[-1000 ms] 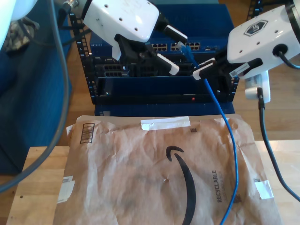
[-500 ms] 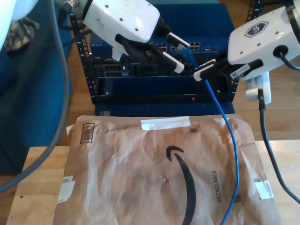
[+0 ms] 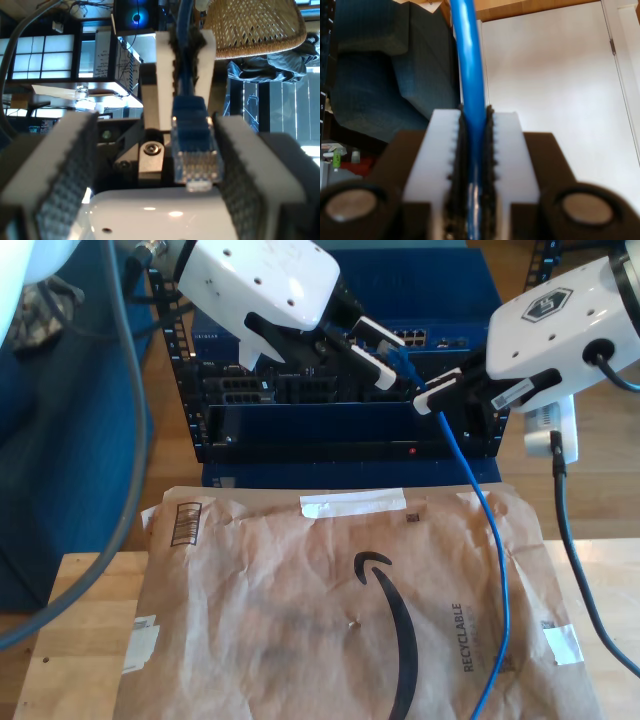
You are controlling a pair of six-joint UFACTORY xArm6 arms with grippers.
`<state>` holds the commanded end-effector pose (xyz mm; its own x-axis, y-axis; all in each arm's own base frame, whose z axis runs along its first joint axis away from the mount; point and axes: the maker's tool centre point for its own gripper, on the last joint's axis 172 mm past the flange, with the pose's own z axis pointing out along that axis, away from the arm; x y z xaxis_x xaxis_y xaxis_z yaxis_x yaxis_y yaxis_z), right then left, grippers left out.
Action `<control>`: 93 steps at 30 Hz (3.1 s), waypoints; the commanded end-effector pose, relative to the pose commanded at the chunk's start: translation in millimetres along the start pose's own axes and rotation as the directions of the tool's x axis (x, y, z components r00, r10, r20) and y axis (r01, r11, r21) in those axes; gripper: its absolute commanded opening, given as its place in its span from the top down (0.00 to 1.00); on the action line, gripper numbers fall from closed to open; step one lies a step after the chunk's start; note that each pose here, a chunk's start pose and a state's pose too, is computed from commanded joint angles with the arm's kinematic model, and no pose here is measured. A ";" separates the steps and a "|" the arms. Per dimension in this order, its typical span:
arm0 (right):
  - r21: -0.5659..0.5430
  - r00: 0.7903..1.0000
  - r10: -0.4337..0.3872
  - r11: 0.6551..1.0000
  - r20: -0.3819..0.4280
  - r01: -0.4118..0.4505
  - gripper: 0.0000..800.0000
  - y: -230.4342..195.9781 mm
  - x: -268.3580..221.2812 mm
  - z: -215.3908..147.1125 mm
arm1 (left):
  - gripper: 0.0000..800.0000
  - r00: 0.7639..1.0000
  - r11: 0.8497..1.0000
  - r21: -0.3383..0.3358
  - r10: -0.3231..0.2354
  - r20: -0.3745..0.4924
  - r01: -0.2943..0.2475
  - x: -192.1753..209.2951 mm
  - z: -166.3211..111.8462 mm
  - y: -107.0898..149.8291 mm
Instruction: Grab the cable and plug it in
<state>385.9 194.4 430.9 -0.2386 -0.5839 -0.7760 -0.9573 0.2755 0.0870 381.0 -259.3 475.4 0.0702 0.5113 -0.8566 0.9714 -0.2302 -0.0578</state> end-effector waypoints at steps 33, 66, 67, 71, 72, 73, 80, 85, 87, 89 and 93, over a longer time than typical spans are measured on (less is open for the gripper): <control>0.169 0.948 -0.318 0.933 -0.020 0.317 0.00 -2.5 -38.2 -45.6 | 1.00 0.963 0.962 0.053 -0.269 0.004 0.269 19.7 5.1 2.5; 0.385 0.745 -0.657 0.661 -0.116 0.644 0.01 13.0 -52.8 -29.4 | 0.99 0.753 0.802 0.409 -0.573 0.324 0.435 3.9 -36.5 20.4; 0.390 0.741 -0.662 0.656 -0.113 0.646 0.00 14.7 -54.8 -25.4 | 0.99 0.745 0.794 0.421 -0.584 0.324 0.439 4.1 -36.5 20.6; 0.433 0.741 -0.664 0.641 -0.102 0.634 0.00 12.8 -62.9 -19.1 | 0.99 0.737 0.778 0.449 -0.598 0.315 0.439 4.5 -36.2 16.9; 0.443 0.735 -0.670 0.631 -0.105 0.637 0.00 12.2 -65.8 -20.2 | 0.99 0.734 0.773 0.457 -0.602 0.314 0.439 4.4 -36.3 16.2; 0.453 0.730 -0.674 0.620 -0.110 0.641 0.00 10.9 -68.1 -21.8 | 0.99 0.730 0.770 0.469 -0.605 0.318 0.433 0.8 -38.1 14.3; 0.467 0.710 -0.695 0.593 -0.113 0.656 0.01 16.5 -75.4 -25.3 | 0.99 0.692 0.726 0.556 -0.640 0.333 0.405 -9.1 -45.3 8.6; 0.504 0.690 -0.714 0.558 -0.113 0.660 0.01 23.8 -88.5 -39.3 | 0.99 0.680 0.717 0.570 -0.650 0.339 0.401 -11.4 -47.3 8.6; 0.499 0.680 -0.724 0.549 -0.116 0.671 0.01 25.7 -88.9 -37.1 | 0.99 0.678 0.718 0.578 -0.647 0.348 0.388 -14.3 -50.2 6.9; 0.509 0.668 -0.733 0.528 -0.131 0.680 0.01 23.1 -89.8 -39.1 | 0.99 0.679 0.717 0.580 -0.647 0.348 0.386 -15.1 -49.9 6.4; 0.519 0.654 -0.745 0.511 -0.130 0.686 0.01 26.7 -96.7 -37.0 | 0.99 0.676 0.708 0.594 -0.653 0.343 0.382 -12.4 -49.2 5.1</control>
<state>377.4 229.9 531.4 0.5361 -0.6867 -0.4909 -0.5683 0.1364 -0.8114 396.2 -226.0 511.0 -0.6643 0.2119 -0.7168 0.5794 -0.4598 -0.6729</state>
